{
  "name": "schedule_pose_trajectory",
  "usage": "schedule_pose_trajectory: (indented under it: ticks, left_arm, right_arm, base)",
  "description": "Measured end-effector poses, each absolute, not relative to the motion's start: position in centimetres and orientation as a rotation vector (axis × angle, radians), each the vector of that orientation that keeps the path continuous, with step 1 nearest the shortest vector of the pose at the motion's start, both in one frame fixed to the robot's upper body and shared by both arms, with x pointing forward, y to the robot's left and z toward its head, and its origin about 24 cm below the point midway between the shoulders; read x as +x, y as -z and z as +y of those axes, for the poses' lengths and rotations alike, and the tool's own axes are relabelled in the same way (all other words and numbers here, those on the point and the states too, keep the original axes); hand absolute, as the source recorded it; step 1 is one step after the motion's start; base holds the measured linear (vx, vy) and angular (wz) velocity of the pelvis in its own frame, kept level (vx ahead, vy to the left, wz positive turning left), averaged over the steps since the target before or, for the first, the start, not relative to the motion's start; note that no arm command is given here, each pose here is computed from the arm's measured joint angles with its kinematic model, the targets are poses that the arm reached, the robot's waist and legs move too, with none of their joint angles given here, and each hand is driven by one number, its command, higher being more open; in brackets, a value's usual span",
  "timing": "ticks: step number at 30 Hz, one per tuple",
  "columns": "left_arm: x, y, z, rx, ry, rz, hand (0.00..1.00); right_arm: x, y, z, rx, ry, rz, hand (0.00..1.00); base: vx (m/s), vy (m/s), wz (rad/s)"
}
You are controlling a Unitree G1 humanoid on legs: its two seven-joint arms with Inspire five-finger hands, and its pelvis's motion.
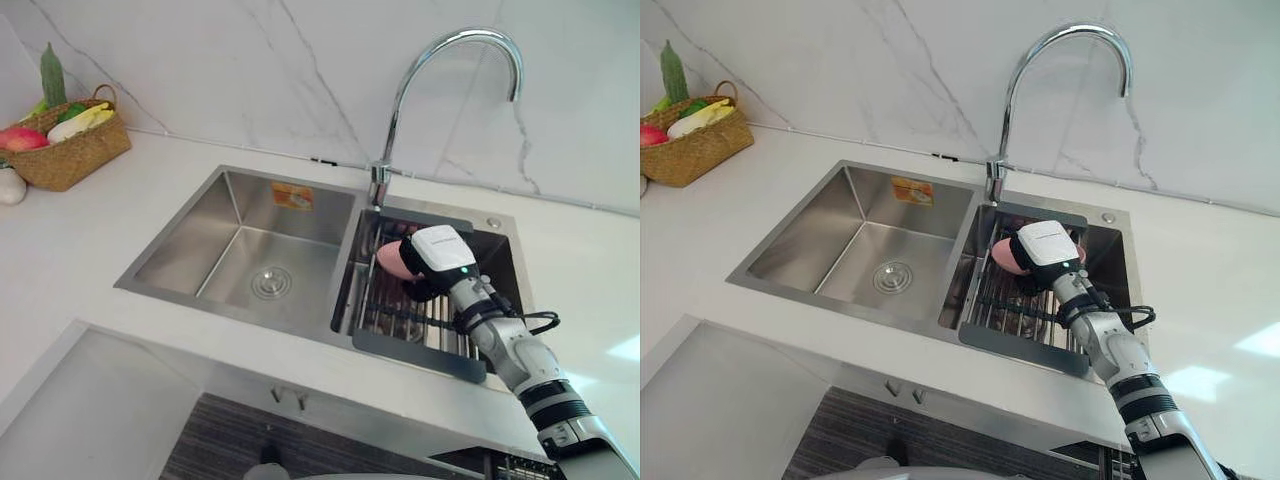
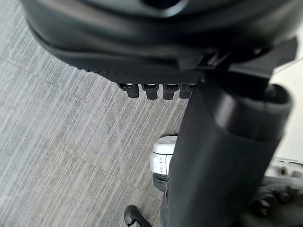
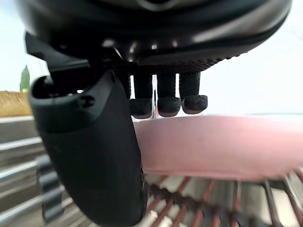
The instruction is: Walk over to the sink, pick up the cup, carry it to the dishwasher, place the cup inside the dishwasher, then close the dishwasher door
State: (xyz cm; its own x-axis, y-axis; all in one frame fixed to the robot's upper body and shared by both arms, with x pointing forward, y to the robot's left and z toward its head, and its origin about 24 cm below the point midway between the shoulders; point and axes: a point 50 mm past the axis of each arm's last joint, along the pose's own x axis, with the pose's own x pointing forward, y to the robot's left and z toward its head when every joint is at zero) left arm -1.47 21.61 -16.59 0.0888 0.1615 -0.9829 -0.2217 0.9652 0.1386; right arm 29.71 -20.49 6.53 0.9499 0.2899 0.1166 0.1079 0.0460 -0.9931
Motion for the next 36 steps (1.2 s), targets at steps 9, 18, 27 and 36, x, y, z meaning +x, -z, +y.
schedule_pose_trajectory:
  ticks: [9, 18, 27, 36]
  left_arm:
    - [-1.6, 16.6, 21.6, -0.049, -0.286, 1.447, 1.0]
    - [-1.6, 16.6, 21.5, -0.052, -0.284, 1.448, 1.0]
    - [-1.5, 16.6, 21.4, -0.043, -0.269, 1.449, 1.0]
    - [-1.5, 16.6, 21.4, -0.043, -0.268, 1.448, 1.0]
  right_arm:
    - [29.7, -9.1, -20.3, -1.538, -0.067, -0.494, 0.0]
    - [29.7, -10.6, -20.5, -1.536, -0.034, -0.53, 0.0]
    - [29.9, -9.9, -21.0, -1.49, -0.048, -0.44, 0.0]
    - [30.2, -8.2, -21.9, -1.473, 0.01, -0.304, 1.0]
  base:
    - [0.0, 0.0, 0.0]
    - [0.0, 0.0, -0.03]
    - [0.0, 0.0, -0.02]
    - [0.0, 0.0, 0.04]
